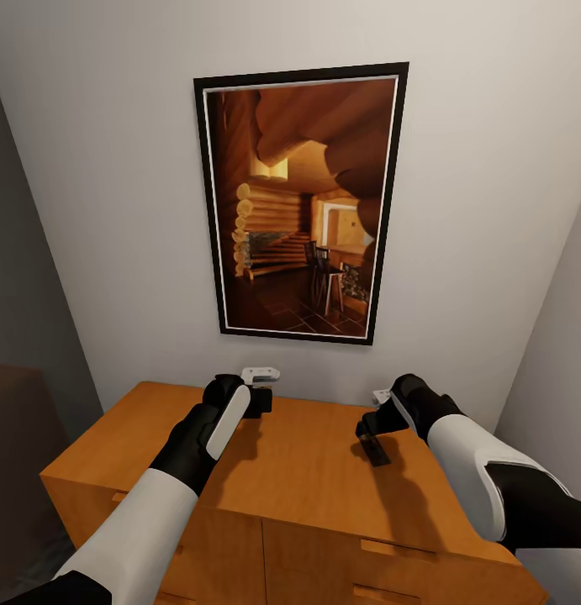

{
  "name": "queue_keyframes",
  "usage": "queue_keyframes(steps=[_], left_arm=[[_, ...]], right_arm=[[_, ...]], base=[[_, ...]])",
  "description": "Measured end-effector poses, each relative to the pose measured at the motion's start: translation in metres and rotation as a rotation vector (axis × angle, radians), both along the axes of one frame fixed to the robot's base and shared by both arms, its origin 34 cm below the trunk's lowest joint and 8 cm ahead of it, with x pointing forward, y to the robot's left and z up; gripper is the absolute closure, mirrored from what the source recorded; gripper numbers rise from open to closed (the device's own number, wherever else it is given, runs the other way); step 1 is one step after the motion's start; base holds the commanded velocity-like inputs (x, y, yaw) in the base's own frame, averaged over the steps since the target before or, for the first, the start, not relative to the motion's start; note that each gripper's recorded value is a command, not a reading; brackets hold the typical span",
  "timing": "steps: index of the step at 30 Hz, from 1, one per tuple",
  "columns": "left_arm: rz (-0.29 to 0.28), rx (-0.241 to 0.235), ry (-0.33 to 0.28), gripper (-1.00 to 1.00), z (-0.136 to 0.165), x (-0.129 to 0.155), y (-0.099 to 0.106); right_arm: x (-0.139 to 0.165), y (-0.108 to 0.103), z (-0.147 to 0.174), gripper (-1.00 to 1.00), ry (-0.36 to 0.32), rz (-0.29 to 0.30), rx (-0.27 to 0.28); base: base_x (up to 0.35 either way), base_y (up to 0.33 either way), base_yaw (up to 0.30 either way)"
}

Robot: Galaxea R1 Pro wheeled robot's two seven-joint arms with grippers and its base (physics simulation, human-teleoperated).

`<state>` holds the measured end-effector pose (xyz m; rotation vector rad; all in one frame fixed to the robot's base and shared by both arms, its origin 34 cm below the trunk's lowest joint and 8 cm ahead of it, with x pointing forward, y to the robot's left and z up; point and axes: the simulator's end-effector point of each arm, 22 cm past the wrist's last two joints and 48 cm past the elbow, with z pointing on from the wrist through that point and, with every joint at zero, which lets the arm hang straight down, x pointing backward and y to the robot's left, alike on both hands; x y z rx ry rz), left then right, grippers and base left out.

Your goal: Take the four mousetraps from the cabinet in the bathroom and place them on the bathroom floor. Make sure all four end up on the same floor surface, and ensure that at least two of them are either under or directly next to the same bathroom sink.

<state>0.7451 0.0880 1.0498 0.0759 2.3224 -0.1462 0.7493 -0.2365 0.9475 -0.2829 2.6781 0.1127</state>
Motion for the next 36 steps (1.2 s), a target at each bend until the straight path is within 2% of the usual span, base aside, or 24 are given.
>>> queue_keyframes(steps=[36], left_arm=[[-0.001, 0.002, -0.001, 1.00, -0.012, 0.003, 0.000]], right_arm=[[0.003, 0.000, -0.012, -1.00, -0.001, -0.007, 0.009]], base=[[0.000, 0.000, 0.000]])
